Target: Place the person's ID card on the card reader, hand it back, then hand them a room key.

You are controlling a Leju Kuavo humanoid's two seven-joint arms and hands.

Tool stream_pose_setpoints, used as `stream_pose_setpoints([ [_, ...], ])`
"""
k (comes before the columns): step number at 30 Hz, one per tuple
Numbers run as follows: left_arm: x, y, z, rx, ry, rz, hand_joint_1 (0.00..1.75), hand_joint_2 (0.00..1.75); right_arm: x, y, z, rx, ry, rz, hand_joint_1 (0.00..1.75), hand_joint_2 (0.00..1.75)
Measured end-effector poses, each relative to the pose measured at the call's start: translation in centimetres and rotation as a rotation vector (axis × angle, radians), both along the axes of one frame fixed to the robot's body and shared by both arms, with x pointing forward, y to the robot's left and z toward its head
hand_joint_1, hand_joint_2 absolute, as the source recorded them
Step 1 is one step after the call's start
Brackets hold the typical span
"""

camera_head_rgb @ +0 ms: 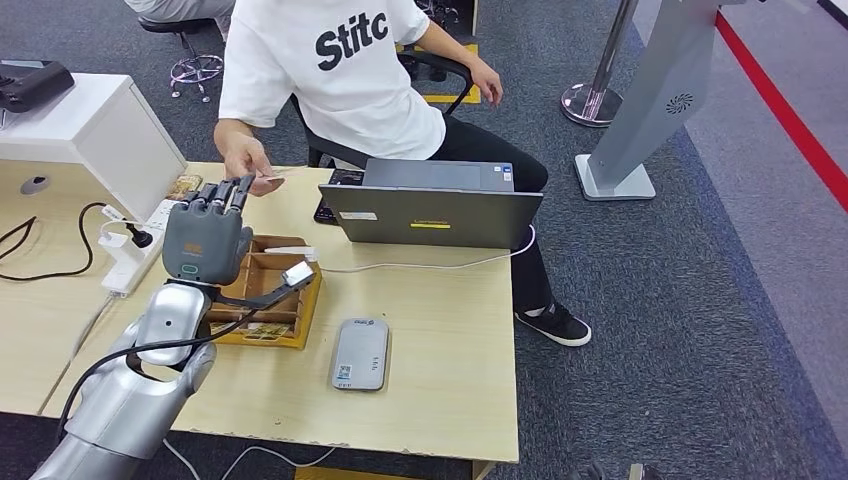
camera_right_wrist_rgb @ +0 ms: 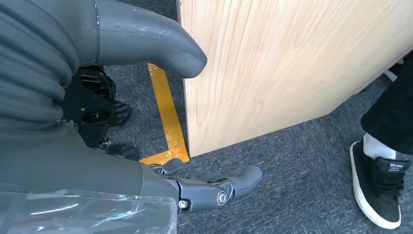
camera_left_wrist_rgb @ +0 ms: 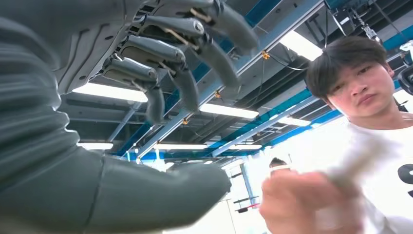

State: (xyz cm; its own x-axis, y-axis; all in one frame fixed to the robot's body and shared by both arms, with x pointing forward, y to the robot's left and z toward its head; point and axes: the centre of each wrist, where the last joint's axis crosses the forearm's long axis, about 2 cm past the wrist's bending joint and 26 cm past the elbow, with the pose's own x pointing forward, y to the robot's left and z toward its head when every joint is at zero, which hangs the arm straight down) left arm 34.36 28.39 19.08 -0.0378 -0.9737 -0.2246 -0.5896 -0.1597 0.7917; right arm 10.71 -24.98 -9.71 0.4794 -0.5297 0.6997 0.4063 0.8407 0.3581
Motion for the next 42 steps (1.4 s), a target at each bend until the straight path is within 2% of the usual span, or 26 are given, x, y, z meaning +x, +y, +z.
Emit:
stream_pose_setpoints([
  [3, -0.3, -0.5, -0.3, 0.017, 0.009, -0.048, 0.0, 1.75, 0.0, 0.0, 0.0, 0.0, -0.001, -0.003, 0.0, 1.75],
  [6, -1.4, -2.3, -1.2, 0.037, 0.056, -0.184, 0.0, 1.75, -0.1, 0.0, 0.0, 0.0, -0.003, -0.013, 0.0, 1.75],
  [9, -3.5, -4.7, -2.8, 0.021, 0.135, -0.337, 0.0, 1.75, -0.3, 0.0, -0.1, 0.003, -0.01, -0.034, 0.0, 1.75],
  [11, -5.3, -5.8, -4.1, 0.003, 0.178, -0.397, 0.0, 1.75, -0.6, 0.0, -0.1, 0.005, -0.011, -0.048, 0.0, 1.75],
  [17, -9.3, -6.7, -6.8, -0.045, 0.243, -0.446, 0.0, 1.75, -1.6, -0.3, -0.4, 0.007, -0.007, -0.073, 0.0, 1.75],
  [22, -10.9, -6.6, -7.4, -0.053, 0.259, -0.441, 0.0, 1.75, -2.1, -0.5, -0.5, 0.011, -0.004, -0.089, 0.0, 1.75],
  [28, -11.2, -4.9, -7.7, -0.027, 0.252, -0.365, 0.0, 1.75, -2.3, -0.6, -0.5, 0.009, 0.001, -0.084, 0.0, 1.75],
  [36, -9.8, -1.6, -7.9, -0.052, 0.258, -0.278, 0.0, 1.75, -2.0, -0.5, -0.5, 0.005, 0.0, -0.062, 0.0, 1.75],
  [42, -8.9, -0.3, -8.8, -0.051, 0.294, -0.222, 0.0, 1.75, -1.7, -0.5, -0.4, 0.006, 0.003, -0.052, 0.0, 1.75],
])
